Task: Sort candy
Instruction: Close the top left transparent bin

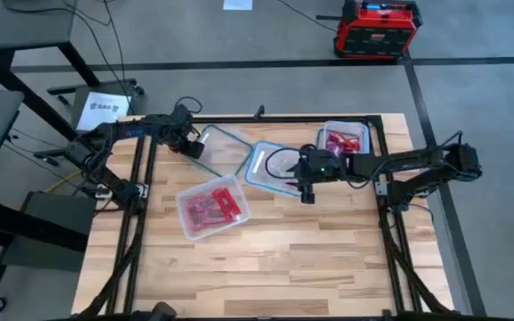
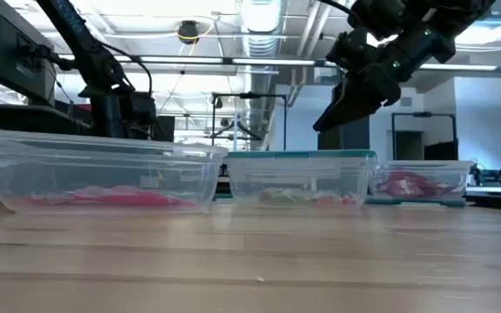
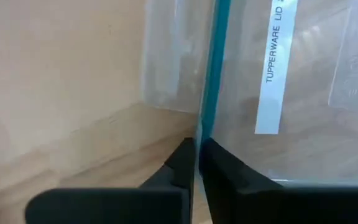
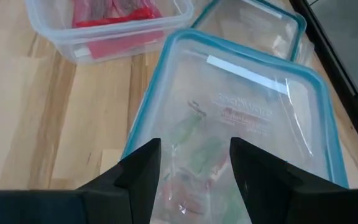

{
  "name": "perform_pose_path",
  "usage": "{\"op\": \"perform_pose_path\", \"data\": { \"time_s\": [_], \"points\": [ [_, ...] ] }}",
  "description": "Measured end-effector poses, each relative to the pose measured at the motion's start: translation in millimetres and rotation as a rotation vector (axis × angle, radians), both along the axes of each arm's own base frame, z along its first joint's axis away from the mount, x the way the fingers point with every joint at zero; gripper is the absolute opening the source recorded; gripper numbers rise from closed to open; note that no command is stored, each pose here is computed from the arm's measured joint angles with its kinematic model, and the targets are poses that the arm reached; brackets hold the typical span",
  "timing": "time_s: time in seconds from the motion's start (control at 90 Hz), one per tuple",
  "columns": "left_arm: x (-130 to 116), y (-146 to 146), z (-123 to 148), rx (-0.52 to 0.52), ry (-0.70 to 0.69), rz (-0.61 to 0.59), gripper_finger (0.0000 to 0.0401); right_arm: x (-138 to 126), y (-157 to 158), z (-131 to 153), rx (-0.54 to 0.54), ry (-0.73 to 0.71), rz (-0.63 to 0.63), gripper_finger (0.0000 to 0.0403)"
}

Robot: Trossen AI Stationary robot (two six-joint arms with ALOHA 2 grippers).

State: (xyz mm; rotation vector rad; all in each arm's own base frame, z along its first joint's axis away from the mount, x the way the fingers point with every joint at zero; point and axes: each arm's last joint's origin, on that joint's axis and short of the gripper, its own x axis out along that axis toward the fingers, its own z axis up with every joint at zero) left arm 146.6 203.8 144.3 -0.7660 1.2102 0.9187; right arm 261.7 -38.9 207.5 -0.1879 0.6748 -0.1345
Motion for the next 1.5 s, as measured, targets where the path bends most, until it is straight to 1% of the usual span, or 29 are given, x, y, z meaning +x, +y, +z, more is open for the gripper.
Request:
{"op": "perform_pose_path", "data": {
  "time_s": [0.044,0.1,0.211,0.311,0.411,0.489,0.644,0.756,0.889,0.978,1.111,1.233,1.322,1.433,1.5],
  "points": [
    [1.8,-5.1,7.1,-0.001,0.003,-0.014,0.0002,-0.7,0.1,-0.6,0.001,0.010,0.000,0.0179],
    [5.6,-9.5,21.6,0.021,0.001,-0.029,0.0001,-0.7,0.1,-0.5,0.000,0.009,0.000,0.0179],
    [13.8,-16.3,55.8,0.152,-0.045,-0.067,0.0000,-0.9,0.1,0.9,-0.014,0.003,0.008,0.0179],
    [14.3,-28.1,80.5,0.220,-0.078,-0.081,0.0000,-1.4,0.1,3.1,-0.023,-0.007,0.013,0.0179],
    [16.1,-37.4,109.7,0.331,-0.147,-0.097,0.0000,-1.3,0.0,6.7,-0.027,-0.026,0.013,0.0179],
    [14.6,-46.7,127.5,0.389,-0.187,-0.117,0.0000,0.3,-0.2,10.7,-0.029,-0.037,0.013,0.0179],
    [13.4,-67.3,161.1,0.490,-0.277,-0.174,0.0000,5.9,-1.0,24.9,-0.058,-0.074,0.028,0.0179],
    [12.4,-83.0,181.5,0.547,-0.281,-0.208,0.0000,11.0,-2.0,40.2,-0.101,-0.099,0.043,0.0179],
    [12.0,-99.7,204.5,0.609,-0.284,-0.265,0.0001,15.4,-4.9,56.7,-0.177,-0.129,0.018,0.0179],
    [14.1,-109.5,215.1,0.638,-0.278,-0.310,0.0001,17.3,-9.2,65.3,-0.190,-0.164,0.007,0.0179],
    [14.2,-121.2,227.9,0.677,-0.253,-0.341,0.0001,17.9,-19.0,70.3,-0.134,-0.232,-0.021,0.0179],
    [13.2,-127.9,235.0,0.708,-0.234,-0.349,0.0002,16.6,-28.7,71.0,-0.016,-0.272,-0.023,0.0179],
    [14.2,-132.1,240.4,0.724,-0.262,-0.371,0.0002,16.4,-33.1,71.6,0.055,-0.298,-0.004,0.0179],
    [17.1,-137.0,248.7,0.760,-0.312,-0.405,0.0001,16.7,-34.5,73.9,0.082,-0.328,0.025,0.0182],
    [18.3,-138.8,249.0,0.762,-0.317,-0.421,0.0001,17.0,-33.8,74.1,0.084,-0.330,0.032,0.0187]
  ]
}}
